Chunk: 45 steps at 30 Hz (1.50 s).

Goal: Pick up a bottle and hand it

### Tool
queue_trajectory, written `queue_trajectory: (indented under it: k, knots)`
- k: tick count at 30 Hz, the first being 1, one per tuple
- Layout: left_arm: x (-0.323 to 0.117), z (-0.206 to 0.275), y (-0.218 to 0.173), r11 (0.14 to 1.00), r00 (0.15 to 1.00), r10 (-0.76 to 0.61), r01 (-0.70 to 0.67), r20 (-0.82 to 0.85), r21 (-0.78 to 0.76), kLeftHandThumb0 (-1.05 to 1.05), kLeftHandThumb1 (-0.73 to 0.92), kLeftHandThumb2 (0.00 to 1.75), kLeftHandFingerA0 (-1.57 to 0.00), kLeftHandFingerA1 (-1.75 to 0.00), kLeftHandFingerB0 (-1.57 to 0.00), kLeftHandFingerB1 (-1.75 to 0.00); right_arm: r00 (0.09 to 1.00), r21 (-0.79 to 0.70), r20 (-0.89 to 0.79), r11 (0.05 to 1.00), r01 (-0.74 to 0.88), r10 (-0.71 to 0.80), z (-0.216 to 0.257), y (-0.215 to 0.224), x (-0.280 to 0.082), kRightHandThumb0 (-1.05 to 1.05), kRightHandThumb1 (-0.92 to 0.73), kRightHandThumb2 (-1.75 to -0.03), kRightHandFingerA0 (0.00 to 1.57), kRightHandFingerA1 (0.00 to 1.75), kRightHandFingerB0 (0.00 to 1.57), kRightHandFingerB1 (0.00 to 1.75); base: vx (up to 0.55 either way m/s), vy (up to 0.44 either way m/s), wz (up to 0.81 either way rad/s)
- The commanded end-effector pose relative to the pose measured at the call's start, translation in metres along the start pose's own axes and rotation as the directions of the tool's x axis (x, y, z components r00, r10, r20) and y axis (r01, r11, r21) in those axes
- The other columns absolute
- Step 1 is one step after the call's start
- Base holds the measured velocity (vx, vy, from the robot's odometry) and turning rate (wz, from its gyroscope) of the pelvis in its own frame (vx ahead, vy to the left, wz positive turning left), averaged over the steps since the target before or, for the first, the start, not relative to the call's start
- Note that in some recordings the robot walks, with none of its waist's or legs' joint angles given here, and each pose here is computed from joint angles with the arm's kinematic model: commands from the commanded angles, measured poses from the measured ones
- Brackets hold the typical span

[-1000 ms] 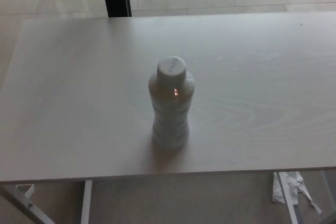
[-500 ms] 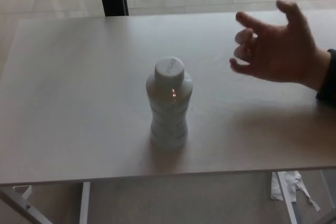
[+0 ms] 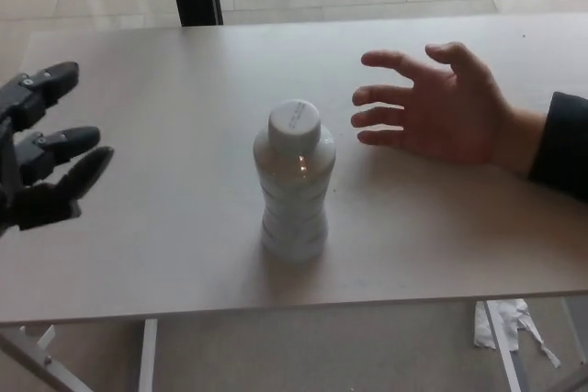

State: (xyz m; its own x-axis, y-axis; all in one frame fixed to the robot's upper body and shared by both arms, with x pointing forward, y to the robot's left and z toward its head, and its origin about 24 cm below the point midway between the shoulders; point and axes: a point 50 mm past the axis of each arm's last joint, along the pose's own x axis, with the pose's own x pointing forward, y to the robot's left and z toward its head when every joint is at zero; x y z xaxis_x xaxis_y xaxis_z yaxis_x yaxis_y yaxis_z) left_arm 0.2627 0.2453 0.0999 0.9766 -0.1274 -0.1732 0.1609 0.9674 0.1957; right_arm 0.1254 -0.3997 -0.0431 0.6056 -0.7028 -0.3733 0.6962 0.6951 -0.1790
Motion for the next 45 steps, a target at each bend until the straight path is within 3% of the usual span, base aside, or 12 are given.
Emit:
queue_trajectory:
  k: [1, 9, 12, 19, 25, 32, 33, 34, 35, 36, 37, 45]
  knots:
    - [0.002, -0.016, -0.018, 1.0, 0.997, -0.025, 0.026, -0.07, 0.012, -0.8, 0.47, 0.9, -0.1, -0.54, -0.02, -0.24, 0.999, 0.003, 0.043, 1.0, 0.003, -0.003, 0.01, -0.004, 0.004, -1.0, -0.42, -1.19, 1.57, 1.74, 0.46, 1.2, 0.0, 0.0, 0.0]
    - [0.016, -0.029, -0.046, 0.997, 0.99, -0.076, 0.073, -0.116, -0.033, -0.79, 0.49, 0.88, -0.1, -0.56, -0.04, -0.25, 0.998, 0.013, 0.059, 1.0, 0.003, -0.004, 0.014, 0.002, 0.004, -1.05, -0.34, -1.14, 1.57, 1.73, 0.44, 1.18, 0.0, 0.0, 0.0]
    - [0.026, -0.028, -0.059, 0.995, 0.988, -0.101, 0.102, -0.119, 0.005, -0.77, 0.48, 0.89, -0.1, -0.56, -0.03, -0.25, 0.998, 0.012, 0.061, 1.0, -0.004, 0.003, 0.014, 0.003, 0.004, -1.04, -0.45, -1.21, 1.57, 1.75, 0.47, 1.2, 0.0, 0.0, 0.0]
    - [0.043, -0.021, -0.076, 0.984, 0.988, -0.101, 0.116, -0.112, 0.132, -0.8, 0.46, 0.89, 0.0, -0.36, 0.0, -0.2, 0.998, -0.015, 0.062, 1.0, -0.005, 0.006, 0.015, 0.008, 0.005, -1.05, -0.37, -1.16, 1.57, 1.75, 0.46, 1.18, 0.0, 0.0, 0.0]
    - [0.053, -0.018, -0.09, 0.956, 0.984, -0.135, 0.16, -0.116, 0.245, -0.75, 0.43, 0.89, 0.0, -0.41, 0.0, -0.23, 0.997, -0.014, 0.071, 1.0, -0.01, 0.011, 0.015, 0.015, 0.005, -1.04, -0.46, -1.22, 1.57, 1.75, 0.5, 1.21, 0.0, 0.0, 0.0]
    - [0.045, -0.04, -0.11, 0.792, 0.956, -0.222, 0.291, -0.191, 0.536, -0.88, 0.49, 0.94, -0.01, -0.48, -0.09, -0.3, 0.997, 0.026, 0.081, 1.0, -0.018, 0.016, 0.018, 0.022, 0.005, -1.05, -0.37, -1.13, 1.57, 1.72, 0.47, 1.17, 0.0, 0.0, 0.0]
    - [0.043, -0.044, -0.11, 0.765, 0.952, -0.227, 0.306, -0.207, 0.567, -0.85, 0.62, 0.59, -0.01, -0.46, -0.07, -0.29, 0.996, 0.033, 0.088, 0.999, -0.022, 0.019, 0.019, 0.023, 0.006, -1.05, -0.46, -1.19, 1.57, 1.75, 0.49, 1.19, 0.0, 0.0, 0.0]
    - [0.043, -0.045, -0.11, 0.762, 0.949, -0.229, 0.313, -0.215, 0.567, -0.85, 0.62, 0.59, -0.01, -0.46, -0.07, -0.29, 0.995, 0.044, 0.093, 0.999, -0.025, 0.021, 0.02, 0.024, 0.006, -1.05, -0.46, -1.19, 1.57, 1.75, 0.49, 1.19, 0.0, 0.0, 0.0]
    - [0.041, -0.048, -0.109, 0.759, 0.947, -0.224, 0.318, -0.23, 0.568, -0.92, 0.53, 0.95, 0.0, -0.35, -0.08, -0.23, 0.996, 0.051, 0.091, 0.998, -0.021, 0.016, 0.021, 0.026, 0.007, -1.05, -0.46, -1.19, 1.57, 1.75, 0.5, 1.19, 0.0, 0.0, 0.0]
    - [0.04, -0.05, -0.108, 0.765, 0.945, -0.221, 0.321, -0.24, 0.559, -0.92, 0.52, 0.94, -0.02, -0.31, -0.05, -0.2, 0.995, 0.04, 0.1, 0.999, -0.022, 0.018, 0.021, 0.027, 0.008, -1.05, -0.57, -0.77, 1.57, 1.65, 0.37, 1.38, 0.0, 0.0, 0.0]
    - [0.038, -0.054, -0.105, 0.763, 0.942, -0.221, 0.327, -0.251, 0.557, -0.9, 0.52, 0.95, -0.01, -0.3, -0.08, -0.16, 0.993, 0.038, 0.11, 0.998, -0.042, 0.038, 0.022, 0.028, 0.008, -1.05, -0.45, -1.16, 1.57, 1.73, 0.49, 1.16, 0.0, 0.0, 0.0]
    - [0.033, -0.054, -0.105, 0.801, 0.963, -0.197, 0.266, -0.183, 0.537, -0.92, 0.53, 0.92, -0.01, -0.26, 0.0, -0.01, 0.991, 0.004, 0.132, 0.999, -0.04, 0.039, 0.021, 0.028, 0.008, -1.05, -0.48, -1.14, 1.57, 1.68, 0.45, 1.12, 0.0, 0.0, 0.0]
